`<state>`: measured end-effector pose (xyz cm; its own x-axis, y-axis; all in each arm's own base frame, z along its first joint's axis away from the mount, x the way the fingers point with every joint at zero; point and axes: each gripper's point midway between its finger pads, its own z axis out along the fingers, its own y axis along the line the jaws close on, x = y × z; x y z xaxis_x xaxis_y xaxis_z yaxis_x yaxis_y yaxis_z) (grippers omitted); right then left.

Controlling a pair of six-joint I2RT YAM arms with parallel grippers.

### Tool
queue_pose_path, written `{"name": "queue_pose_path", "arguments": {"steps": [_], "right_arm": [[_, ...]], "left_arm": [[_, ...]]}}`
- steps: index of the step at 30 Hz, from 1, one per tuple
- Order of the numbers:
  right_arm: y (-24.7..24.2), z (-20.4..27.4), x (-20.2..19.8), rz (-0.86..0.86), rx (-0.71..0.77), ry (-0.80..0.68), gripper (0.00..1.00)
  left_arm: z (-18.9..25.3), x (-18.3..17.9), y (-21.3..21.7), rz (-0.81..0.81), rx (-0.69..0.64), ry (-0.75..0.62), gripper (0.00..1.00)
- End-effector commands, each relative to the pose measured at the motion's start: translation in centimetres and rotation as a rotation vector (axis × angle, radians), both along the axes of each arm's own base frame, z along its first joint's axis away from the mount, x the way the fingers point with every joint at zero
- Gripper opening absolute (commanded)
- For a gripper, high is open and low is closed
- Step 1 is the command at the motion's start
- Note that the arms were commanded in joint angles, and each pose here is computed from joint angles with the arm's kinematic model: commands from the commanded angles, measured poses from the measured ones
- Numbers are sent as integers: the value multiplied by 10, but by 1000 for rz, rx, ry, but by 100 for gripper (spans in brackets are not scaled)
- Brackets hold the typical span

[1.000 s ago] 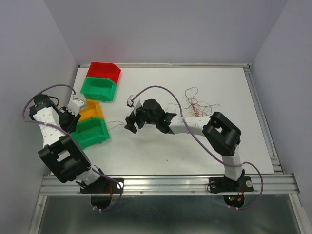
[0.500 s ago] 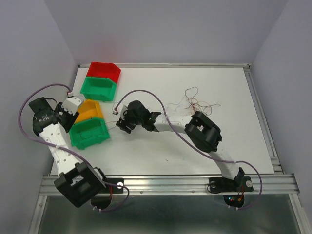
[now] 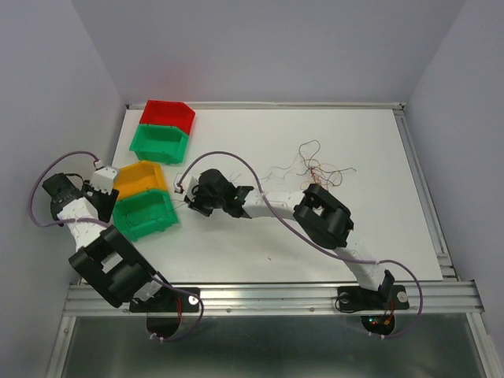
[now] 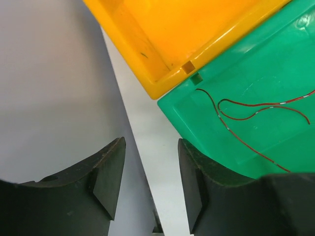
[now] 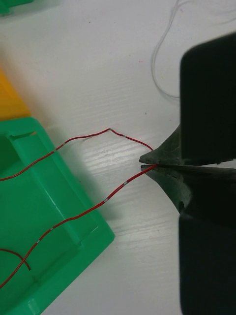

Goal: Untangle the cables

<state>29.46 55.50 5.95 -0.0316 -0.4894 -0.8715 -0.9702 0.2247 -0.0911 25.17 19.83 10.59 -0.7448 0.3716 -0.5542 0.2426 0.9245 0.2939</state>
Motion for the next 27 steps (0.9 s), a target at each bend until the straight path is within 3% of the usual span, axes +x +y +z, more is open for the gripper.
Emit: {"name": "queue_pose_path", "arguments": {"steps": [1,7,15,21,27], "right_arm": [[14,64,-3,19,115,-52,1],[12,88,-17,55,160,-22,1],[8,123,-32,98,222,8,1],[14,119,-38,113,231,65,1],[21,106,-33,87,219,109,1]], "left_arm": [[8,11,-15,-76,-59,-58,59],[3,19,-18,-94,-59,-47,61],[-9,45,-48,-195,-63,-8,55],[3,63,-54,-208,-32,-44,51],[15,57,-61,-235,-6,-88,51]]}}
